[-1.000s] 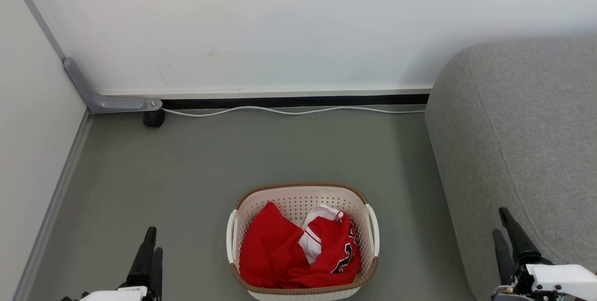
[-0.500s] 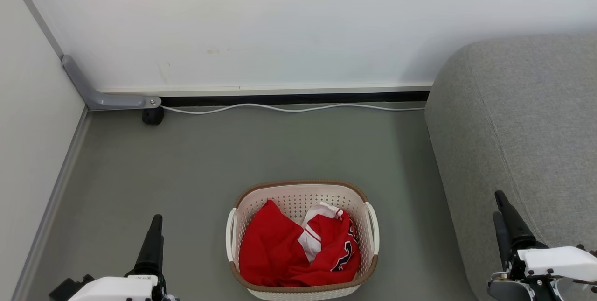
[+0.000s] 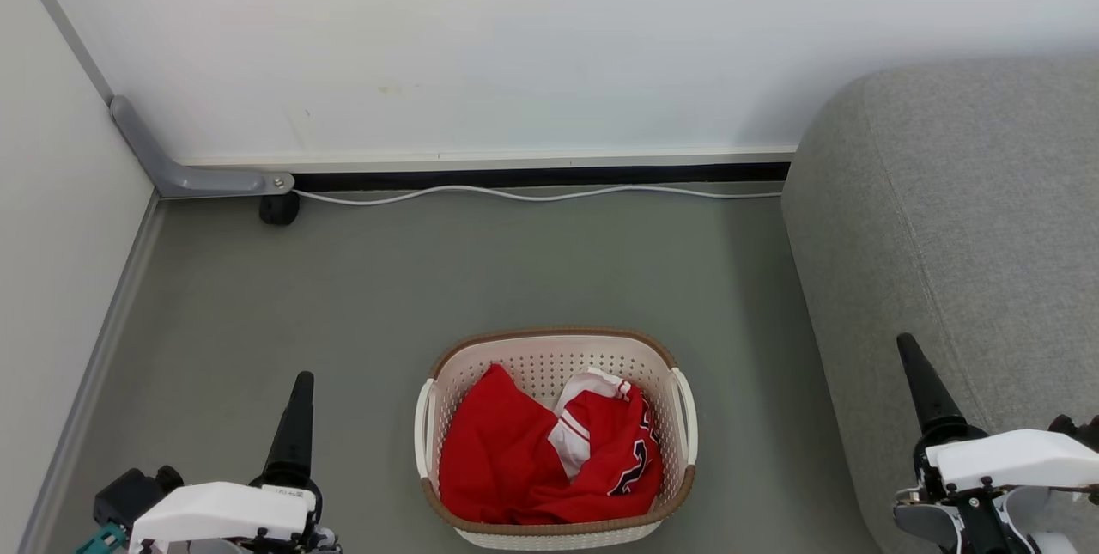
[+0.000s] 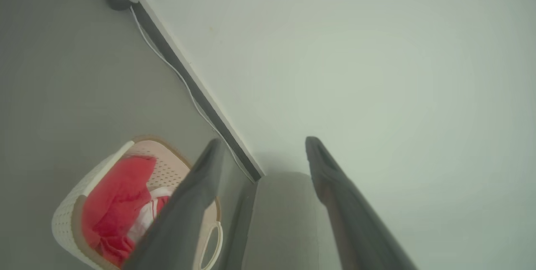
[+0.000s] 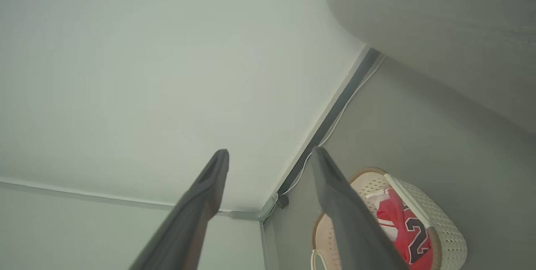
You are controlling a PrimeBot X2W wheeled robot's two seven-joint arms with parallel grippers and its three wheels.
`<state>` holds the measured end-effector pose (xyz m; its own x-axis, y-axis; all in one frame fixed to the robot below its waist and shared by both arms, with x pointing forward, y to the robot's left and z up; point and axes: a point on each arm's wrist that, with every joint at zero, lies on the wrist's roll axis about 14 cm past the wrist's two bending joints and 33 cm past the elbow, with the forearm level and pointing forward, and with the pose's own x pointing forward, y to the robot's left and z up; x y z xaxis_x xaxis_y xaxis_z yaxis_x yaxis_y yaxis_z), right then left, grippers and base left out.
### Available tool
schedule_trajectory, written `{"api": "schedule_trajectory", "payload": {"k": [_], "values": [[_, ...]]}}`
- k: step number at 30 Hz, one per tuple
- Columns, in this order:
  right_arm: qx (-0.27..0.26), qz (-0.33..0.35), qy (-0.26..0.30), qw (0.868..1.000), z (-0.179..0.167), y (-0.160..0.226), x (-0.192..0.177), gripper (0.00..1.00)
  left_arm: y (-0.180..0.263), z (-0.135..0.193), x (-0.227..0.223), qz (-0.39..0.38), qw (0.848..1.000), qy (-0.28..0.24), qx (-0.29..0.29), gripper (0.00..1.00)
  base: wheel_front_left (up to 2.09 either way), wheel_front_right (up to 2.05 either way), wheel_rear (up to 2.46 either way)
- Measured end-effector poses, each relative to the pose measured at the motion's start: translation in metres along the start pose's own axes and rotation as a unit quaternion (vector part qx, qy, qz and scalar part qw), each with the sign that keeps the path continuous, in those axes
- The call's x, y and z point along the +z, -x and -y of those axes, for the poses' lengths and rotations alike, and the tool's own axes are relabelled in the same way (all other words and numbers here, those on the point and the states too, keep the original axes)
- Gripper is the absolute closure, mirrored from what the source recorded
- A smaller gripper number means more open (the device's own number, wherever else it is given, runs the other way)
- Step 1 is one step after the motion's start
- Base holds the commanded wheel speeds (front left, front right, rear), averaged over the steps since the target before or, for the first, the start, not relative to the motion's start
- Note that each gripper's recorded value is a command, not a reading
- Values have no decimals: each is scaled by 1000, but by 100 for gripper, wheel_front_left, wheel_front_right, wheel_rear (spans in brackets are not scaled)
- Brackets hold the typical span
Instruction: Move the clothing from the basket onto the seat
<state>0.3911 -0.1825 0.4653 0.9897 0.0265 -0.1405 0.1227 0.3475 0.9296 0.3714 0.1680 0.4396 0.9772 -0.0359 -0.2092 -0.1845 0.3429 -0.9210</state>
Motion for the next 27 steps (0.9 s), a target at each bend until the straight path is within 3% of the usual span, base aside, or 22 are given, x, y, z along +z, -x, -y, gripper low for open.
{"api": "schedule_trajectory", "payload": {"k": [12,27], "values": [[6,-10,110,994,-3,-6,-3,0,-5,8,-7,-14,992,-127,-17,0,0,0,0],[24,-22,256,966,-8,-14,-7,0,-11,14,-11,-21,960,-278,-36,0,0,0,0]]}}
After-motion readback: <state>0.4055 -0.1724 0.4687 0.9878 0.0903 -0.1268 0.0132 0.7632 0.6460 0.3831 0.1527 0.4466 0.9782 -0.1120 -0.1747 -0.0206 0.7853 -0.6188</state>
